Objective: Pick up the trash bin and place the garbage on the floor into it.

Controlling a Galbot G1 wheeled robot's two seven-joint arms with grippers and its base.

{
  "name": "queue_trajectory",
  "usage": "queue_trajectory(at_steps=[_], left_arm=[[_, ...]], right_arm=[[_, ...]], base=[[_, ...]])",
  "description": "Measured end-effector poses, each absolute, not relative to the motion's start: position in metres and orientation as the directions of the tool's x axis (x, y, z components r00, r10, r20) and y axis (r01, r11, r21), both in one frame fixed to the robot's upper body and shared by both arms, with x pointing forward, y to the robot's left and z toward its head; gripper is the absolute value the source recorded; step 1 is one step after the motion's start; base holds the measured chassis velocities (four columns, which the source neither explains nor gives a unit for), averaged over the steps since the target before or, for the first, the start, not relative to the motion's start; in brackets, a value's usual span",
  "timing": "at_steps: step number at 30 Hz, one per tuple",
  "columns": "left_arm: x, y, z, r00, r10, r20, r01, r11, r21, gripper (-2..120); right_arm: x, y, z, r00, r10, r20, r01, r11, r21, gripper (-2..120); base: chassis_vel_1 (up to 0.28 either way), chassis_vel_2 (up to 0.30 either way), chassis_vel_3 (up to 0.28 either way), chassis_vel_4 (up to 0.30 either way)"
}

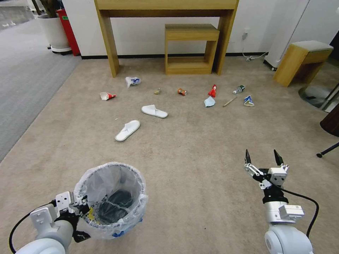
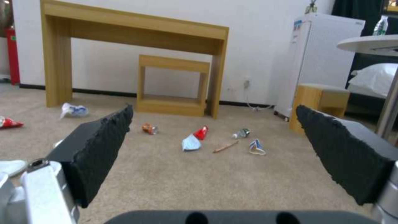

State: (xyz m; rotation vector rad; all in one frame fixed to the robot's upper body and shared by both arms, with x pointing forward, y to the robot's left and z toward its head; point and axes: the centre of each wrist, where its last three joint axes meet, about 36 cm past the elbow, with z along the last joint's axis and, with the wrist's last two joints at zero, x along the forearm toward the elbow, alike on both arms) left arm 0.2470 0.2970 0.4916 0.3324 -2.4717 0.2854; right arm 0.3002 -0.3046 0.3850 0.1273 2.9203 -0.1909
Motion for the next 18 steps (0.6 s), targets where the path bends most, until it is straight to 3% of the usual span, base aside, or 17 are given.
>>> queue_trajectory(at_steps=[18], left_arm=[[0.2550,0.2985,0.4924,-0.788,-0.157,0.596,-0.278,0.954,-0.116,0]], right_arm=[[0.2981,-0.3025,0.3829,-0.972,0.074,-0.223,0.102,0.988,-0.118,100]], base=[[0.000,0.000,0.000,0.000]])
